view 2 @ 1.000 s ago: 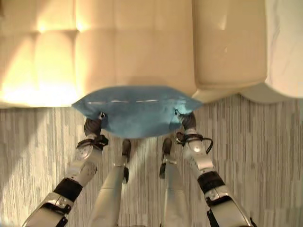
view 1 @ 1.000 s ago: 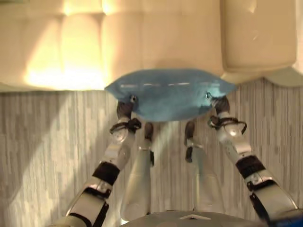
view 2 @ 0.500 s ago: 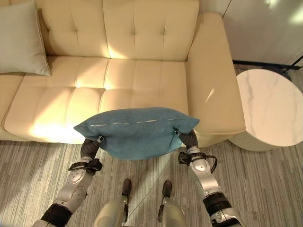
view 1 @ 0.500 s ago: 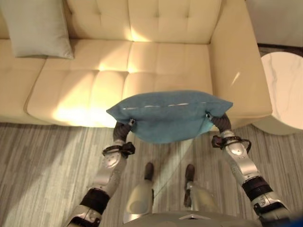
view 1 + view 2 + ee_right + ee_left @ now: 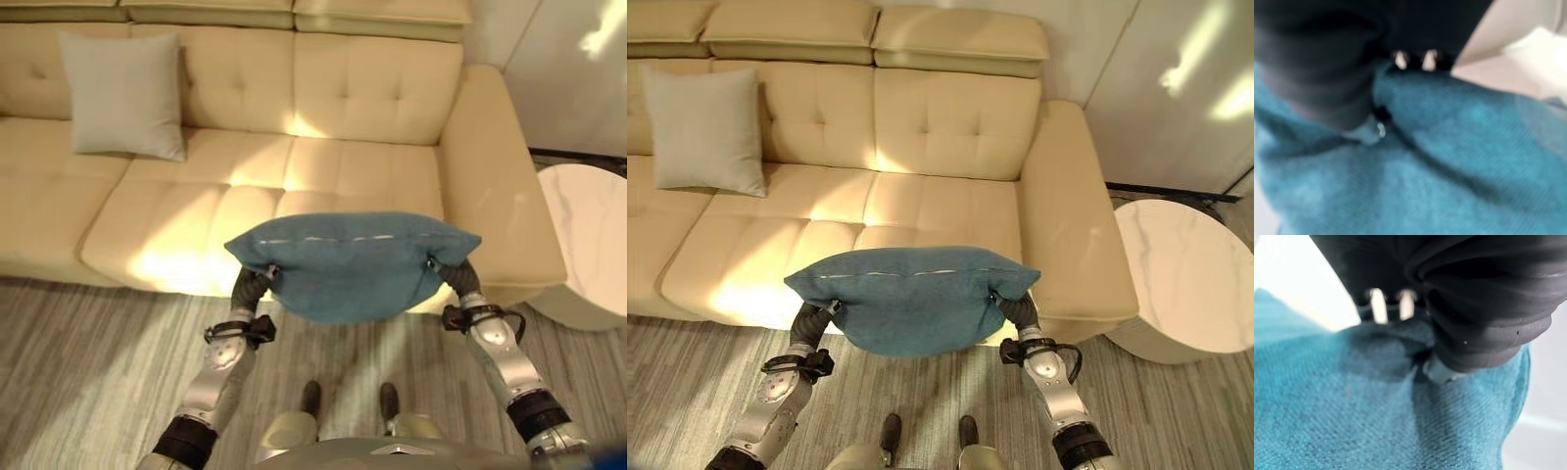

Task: Pick up all the scattered cushions and arrange them neatly on the sofa.

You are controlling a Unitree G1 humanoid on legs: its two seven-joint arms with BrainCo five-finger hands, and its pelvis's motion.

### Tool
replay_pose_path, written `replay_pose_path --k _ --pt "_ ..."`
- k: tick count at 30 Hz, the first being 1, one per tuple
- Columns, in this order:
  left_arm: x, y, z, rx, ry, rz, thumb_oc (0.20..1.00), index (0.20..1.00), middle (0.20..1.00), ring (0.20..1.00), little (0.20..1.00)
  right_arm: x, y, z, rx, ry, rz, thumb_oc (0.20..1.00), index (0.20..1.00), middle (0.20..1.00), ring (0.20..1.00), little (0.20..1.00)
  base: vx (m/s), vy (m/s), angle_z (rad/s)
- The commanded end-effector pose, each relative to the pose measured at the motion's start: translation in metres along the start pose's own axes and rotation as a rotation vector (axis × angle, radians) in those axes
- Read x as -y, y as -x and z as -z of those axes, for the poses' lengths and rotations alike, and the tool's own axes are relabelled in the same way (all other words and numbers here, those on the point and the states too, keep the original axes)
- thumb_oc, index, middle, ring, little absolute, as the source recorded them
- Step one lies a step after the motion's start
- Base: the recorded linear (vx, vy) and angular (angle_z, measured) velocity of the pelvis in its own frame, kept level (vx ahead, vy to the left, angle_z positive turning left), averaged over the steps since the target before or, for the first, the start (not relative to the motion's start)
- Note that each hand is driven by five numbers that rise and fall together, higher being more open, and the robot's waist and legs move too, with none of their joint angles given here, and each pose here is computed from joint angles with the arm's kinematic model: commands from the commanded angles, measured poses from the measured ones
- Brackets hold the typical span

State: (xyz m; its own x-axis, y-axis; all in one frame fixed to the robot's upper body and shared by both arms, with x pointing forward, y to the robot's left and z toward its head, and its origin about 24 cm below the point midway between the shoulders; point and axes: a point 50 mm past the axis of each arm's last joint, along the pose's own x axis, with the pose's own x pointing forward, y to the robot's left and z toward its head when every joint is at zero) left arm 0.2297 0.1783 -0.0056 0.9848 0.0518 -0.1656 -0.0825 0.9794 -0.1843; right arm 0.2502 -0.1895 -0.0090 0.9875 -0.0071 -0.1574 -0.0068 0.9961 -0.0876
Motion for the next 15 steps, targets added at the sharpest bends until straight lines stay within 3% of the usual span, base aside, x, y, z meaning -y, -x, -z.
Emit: replay_pose_path --k 1,7,15 --pt "0.033 -0.016 -0.043 0.221 0.01 0.171 0.2 0.2 0.2 0.2 0.2 0.011 -0.004 -0.049 0.261 -0.037 0.035 0.2 0.2 0.2 0.2 0.2 0.03 -0.17 1.05" --pt "0.041 -0.018 -0.044 0.222 -0.009 0.224 0.2 0.2 0.2 0.2 0.2 0.016 0.001 -0.045 0.257 -0.077 0.078 0.2 0.2 0.2 0.2 0.2 0.01 -0.082 0.86" --pt "0.038 -0.018 -0.046 0.229 -0.037 0.212 0.2 0.2 0.2 0.2 0.2 0.004 -0.003 -0.042 0.238 -0.081 0.06 0.2 0.2 0.2 0.2 0.2 0.1 0.067 -0.03"
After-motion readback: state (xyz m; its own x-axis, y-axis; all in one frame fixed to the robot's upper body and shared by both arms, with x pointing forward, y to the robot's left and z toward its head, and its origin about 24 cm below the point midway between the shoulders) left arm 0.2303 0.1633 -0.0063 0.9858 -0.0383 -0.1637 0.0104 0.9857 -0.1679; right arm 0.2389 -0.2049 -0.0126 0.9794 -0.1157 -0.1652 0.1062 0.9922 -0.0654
